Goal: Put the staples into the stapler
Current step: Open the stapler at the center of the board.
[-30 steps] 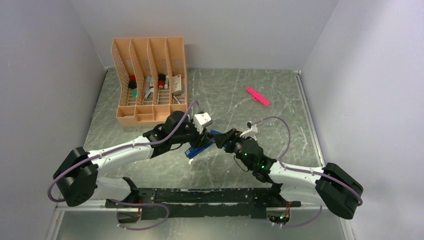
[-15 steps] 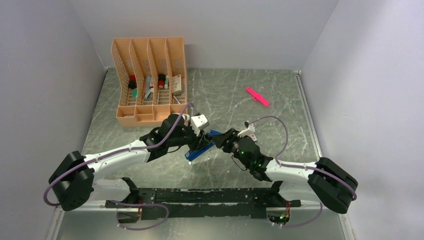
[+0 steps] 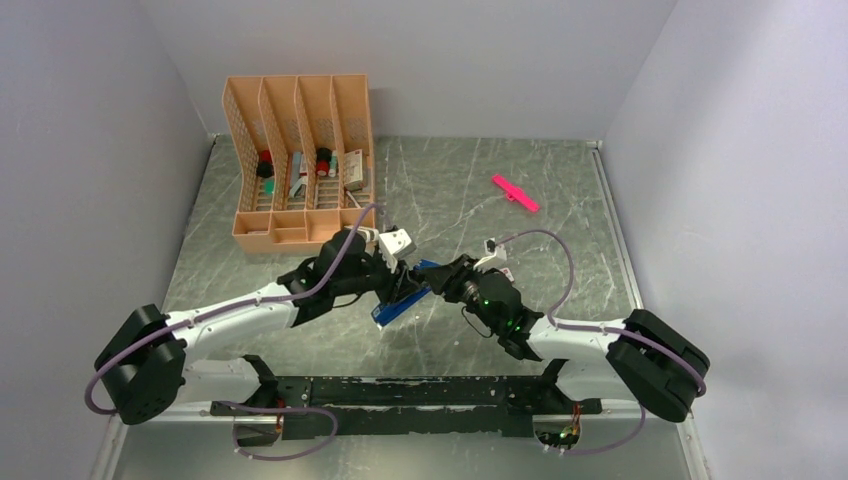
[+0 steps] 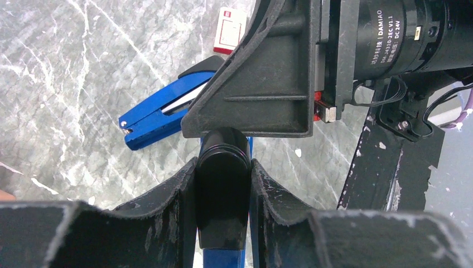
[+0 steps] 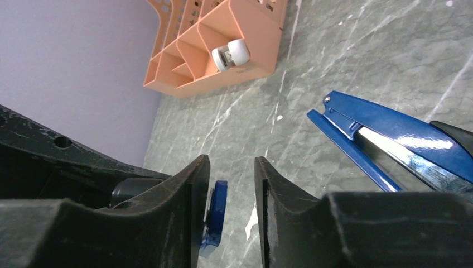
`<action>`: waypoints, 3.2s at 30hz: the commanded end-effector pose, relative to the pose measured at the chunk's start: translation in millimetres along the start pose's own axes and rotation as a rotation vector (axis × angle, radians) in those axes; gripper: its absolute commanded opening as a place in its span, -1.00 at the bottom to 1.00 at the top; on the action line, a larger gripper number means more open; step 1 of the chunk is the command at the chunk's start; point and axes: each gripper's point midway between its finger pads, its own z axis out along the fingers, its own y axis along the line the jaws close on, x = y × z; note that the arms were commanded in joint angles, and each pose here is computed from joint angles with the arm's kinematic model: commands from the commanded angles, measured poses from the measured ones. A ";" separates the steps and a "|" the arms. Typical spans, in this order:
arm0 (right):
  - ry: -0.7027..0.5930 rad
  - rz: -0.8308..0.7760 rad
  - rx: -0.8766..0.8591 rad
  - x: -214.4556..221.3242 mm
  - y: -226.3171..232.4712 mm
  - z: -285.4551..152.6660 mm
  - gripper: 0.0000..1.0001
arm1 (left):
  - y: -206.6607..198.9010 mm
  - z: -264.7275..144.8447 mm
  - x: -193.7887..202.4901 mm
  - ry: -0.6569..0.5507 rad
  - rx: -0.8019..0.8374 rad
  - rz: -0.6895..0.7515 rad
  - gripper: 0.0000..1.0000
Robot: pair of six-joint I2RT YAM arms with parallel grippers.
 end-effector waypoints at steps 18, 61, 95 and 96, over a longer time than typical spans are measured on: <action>-0.056 -0.040 0.101 -31.4 -54.4 -5.6 -1.00 | 4.0 -41.1 -33.5 -0.234 -0.111 -0.047 -0.86; -0.133 0.014 0.197 -84.1 -107.1 -10.8 -1.00 | 53.7 -83.8 111.0 -0.154 -0.504 -0.567 0.02; -0.066 0.017 0.119 -69.7 -96.5 -11.2 -1.00 | 42.0 -21.2 67.9 0.045 -0.358 -0.134 0.06; -0.066 0.016 0.120 -69.6 -96.4 -11.3 -1.00 | 40.3 -21.0 72.8 0.054 -0.355 -0.137 0.06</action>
